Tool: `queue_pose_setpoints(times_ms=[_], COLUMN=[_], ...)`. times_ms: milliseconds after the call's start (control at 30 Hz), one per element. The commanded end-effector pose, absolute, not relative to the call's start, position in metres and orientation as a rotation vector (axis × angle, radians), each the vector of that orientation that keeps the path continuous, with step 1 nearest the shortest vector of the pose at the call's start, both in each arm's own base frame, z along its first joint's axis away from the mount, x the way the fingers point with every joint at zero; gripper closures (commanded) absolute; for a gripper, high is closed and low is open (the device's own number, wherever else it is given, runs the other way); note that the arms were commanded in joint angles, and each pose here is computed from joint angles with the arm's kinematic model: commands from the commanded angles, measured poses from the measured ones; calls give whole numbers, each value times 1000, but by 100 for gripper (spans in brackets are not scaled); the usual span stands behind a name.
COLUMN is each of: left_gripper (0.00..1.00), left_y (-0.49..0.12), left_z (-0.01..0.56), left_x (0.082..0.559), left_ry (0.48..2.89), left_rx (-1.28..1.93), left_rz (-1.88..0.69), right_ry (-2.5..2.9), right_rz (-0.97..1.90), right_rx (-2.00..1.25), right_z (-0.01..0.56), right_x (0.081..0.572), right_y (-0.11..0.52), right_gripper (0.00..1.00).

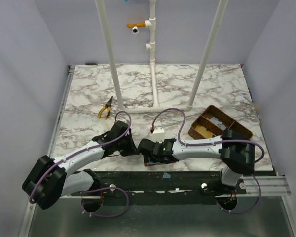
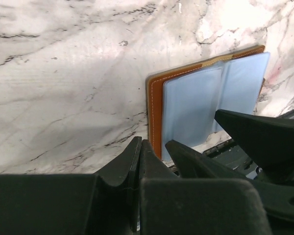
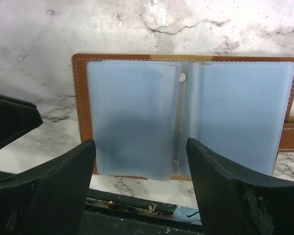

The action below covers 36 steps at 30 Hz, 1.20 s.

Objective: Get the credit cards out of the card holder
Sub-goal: Remove the credit card from the card holder.

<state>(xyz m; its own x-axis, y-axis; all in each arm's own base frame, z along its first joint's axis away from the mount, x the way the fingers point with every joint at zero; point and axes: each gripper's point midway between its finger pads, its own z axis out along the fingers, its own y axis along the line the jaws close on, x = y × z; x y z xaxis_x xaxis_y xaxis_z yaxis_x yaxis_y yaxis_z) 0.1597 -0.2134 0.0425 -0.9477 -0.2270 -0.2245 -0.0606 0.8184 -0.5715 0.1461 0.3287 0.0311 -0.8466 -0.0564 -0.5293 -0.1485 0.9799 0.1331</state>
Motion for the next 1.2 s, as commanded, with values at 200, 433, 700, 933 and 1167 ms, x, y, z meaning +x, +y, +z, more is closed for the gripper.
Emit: queue_pose_setpoints(times_ms=[200,433,700,933,1167], left_gripper=[100,100,100,100,100], left_y=[-228,-230,-233,-236,-248], left_z=[47,46,47,48,50], left_x=[161,160,158,156,153], left_ry=[2702,2709,2714,2723,2732], left_rx=[-175,-171,-148,-110,-46], left_rz=[-956,-965,-990,-1012,-1032], right_ry=[2551,2569,2581,2608,2610], right_rz=[97,78,92,209,478], right_rx=[-185,-181,-163,-98,-25], right_z=[20,12,7,3,7], right_x=[152,149,145,142,141], right_y=[321,315,310,307,308], right_gripper=[19,35,60,81,88])
